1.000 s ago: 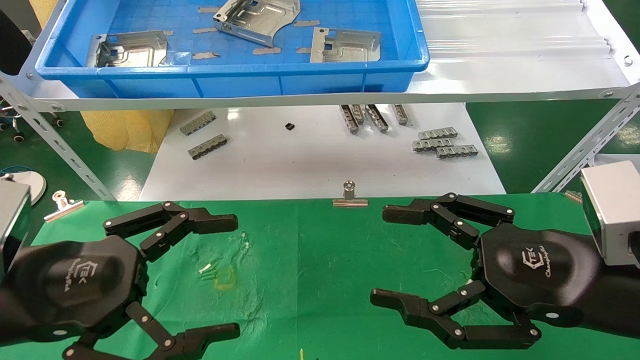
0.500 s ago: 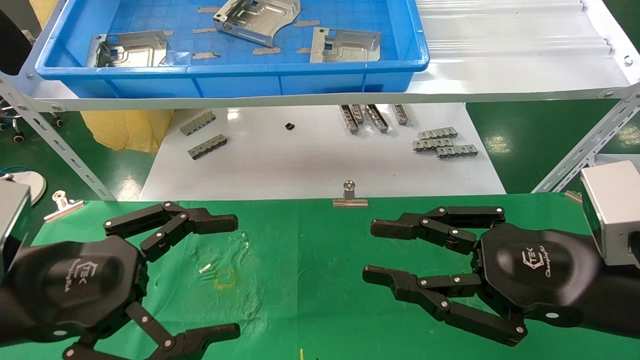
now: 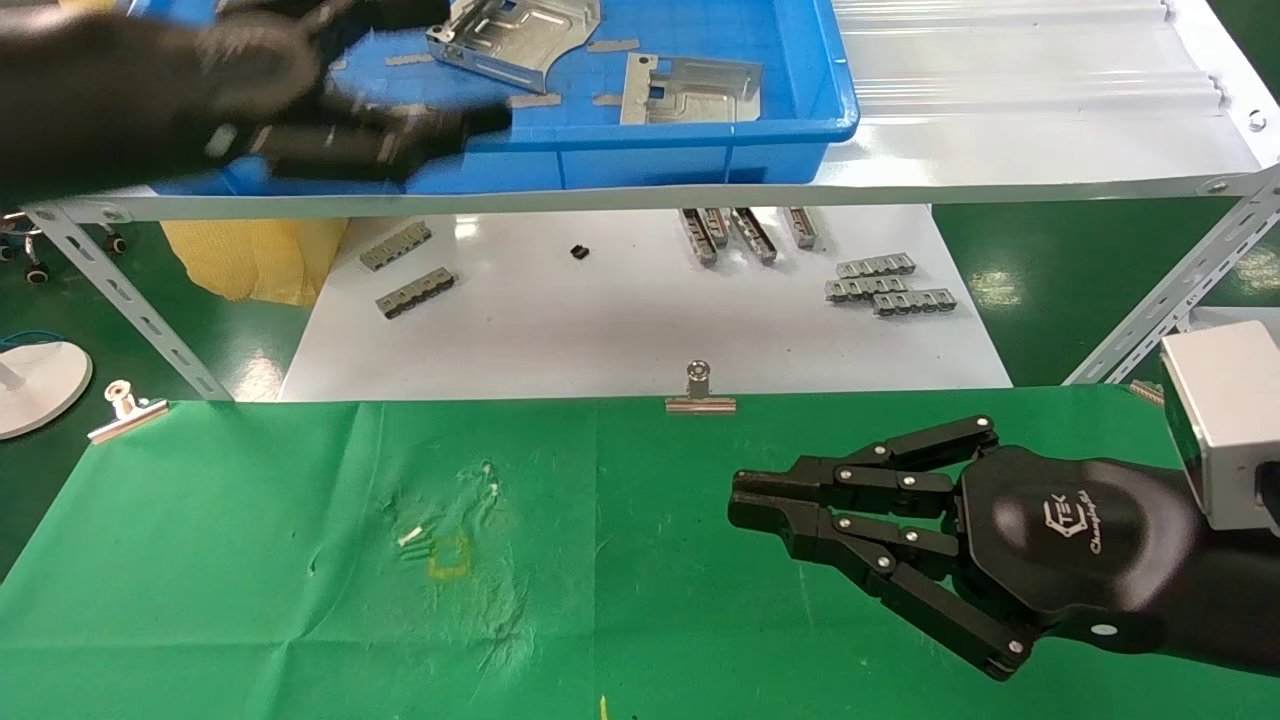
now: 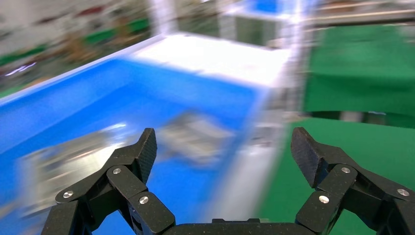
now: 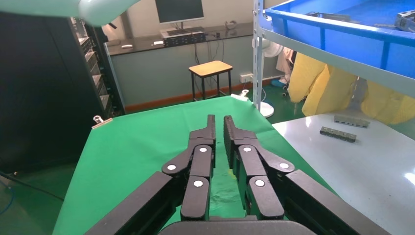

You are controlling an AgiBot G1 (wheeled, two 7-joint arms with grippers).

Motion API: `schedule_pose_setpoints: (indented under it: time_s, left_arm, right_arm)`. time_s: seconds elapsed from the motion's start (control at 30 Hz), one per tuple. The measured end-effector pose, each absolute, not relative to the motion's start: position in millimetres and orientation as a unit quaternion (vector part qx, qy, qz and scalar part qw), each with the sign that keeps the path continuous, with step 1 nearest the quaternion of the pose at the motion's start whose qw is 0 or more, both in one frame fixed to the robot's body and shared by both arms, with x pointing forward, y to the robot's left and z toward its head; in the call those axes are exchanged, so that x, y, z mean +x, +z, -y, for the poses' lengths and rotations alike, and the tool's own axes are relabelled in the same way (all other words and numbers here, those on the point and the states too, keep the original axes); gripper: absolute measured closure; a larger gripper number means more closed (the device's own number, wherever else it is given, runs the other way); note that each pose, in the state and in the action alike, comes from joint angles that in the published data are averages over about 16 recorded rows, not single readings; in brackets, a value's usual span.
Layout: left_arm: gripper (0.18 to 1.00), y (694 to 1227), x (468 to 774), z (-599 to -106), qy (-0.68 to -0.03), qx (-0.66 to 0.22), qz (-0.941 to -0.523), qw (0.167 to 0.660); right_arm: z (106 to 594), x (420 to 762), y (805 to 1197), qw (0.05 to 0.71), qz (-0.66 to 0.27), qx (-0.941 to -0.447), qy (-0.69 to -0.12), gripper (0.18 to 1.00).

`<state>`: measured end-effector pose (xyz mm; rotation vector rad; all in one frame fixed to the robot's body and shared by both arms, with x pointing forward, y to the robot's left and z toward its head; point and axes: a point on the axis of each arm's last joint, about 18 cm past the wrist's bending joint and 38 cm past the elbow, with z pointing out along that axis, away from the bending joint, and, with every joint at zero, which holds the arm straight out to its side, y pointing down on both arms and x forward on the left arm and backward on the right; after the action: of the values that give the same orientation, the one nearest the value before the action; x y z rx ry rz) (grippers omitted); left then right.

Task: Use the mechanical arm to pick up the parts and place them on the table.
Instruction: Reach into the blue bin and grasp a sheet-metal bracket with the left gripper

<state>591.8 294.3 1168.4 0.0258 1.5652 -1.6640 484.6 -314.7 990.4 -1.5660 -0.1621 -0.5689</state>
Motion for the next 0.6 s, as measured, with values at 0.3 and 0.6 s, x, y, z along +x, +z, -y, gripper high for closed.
schedule_pose_setpoints:
  time_s: [0.3,0.6]
  left_arm:
    - [0.183,1211.1,678.6,-279.6,-0.638,-0.133,-0.585,0.483]
    - [0.191,1217.6,710.6,-262.3,-0.608,-0.195,-0.574,0.513]
  right_arm:
    - [314.7,484.6,990.4,0.670,0.072,-0.695,-0.252,0.967]
    - [314.7,484.6,990.4,0.670,0.072,-0.695,-0.252,0.985]
